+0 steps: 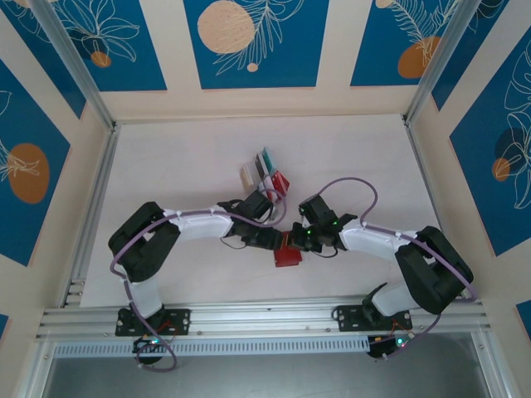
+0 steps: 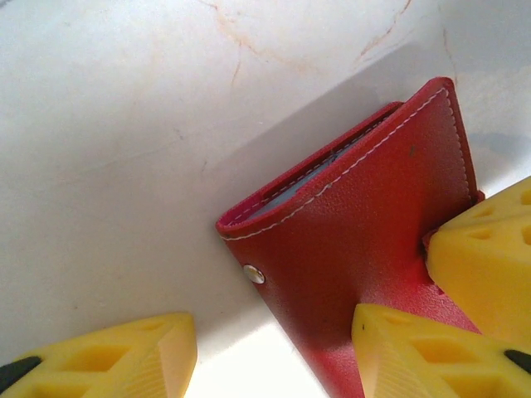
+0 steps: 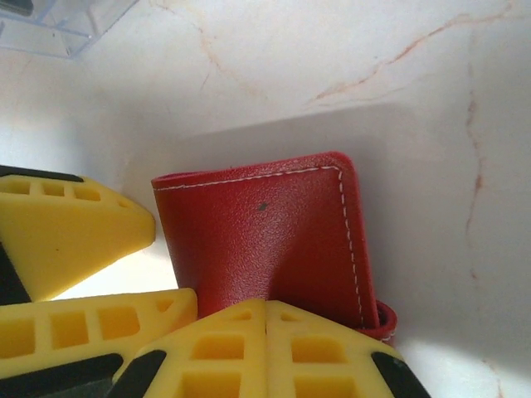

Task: Put the credit cards into the card holder

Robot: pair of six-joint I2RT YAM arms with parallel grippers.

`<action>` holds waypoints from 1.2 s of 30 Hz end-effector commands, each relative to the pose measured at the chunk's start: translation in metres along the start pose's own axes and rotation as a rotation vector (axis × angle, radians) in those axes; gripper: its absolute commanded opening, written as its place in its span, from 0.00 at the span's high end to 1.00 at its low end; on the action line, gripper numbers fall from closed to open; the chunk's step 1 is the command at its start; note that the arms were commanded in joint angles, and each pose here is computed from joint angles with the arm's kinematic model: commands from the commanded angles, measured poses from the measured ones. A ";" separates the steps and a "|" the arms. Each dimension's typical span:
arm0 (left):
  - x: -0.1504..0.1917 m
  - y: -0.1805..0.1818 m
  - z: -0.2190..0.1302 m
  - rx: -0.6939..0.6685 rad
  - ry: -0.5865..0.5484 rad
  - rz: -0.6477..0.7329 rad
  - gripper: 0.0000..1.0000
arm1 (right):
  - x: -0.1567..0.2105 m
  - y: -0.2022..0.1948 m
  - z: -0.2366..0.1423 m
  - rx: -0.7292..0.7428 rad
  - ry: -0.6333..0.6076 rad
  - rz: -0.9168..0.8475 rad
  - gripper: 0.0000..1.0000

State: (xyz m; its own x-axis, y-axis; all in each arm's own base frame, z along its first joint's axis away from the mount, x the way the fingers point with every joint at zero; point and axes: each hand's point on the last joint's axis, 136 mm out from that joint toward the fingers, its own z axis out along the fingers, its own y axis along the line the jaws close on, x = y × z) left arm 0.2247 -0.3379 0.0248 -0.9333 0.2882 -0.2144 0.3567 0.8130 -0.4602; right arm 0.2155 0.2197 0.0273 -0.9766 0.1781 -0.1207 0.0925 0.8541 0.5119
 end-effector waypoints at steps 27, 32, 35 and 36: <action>-0.036 0.167 -0.245 -0.665 -0.860 -0.112 0.00 | -0.125 -0.050 -0.186 0.390 -0.616 0.029 0.00; -0.035 0.196 -0.270 -0.913 -0.999 -0.077 0.00 | -0.147 -0.103 -0.229 0.575 -0.881 0.046 0.00; -0.034 0.207 -0.281 -1.029 -1.100 -0.040 0.00 | -0.164 -0.106 -0.223 0.506 -0.983 -0.139 0.01; -0.033 0.212 -0.286 -1.059 -1.108 -0.060 0.00 | -0.166 -0.109 -0.216 0.485 -1.006 -0.197 0.01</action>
State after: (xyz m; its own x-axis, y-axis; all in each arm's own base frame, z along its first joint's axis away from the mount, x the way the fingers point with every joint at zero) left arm 0.3085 -0.0588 0.1400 -0.4400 0.0886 -0.8936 -0.1425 0.9756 0.1668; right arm 0.3050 -0.0017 0.1609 -0.5277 0.3096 -0.7910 0.3433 0.9295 0.1348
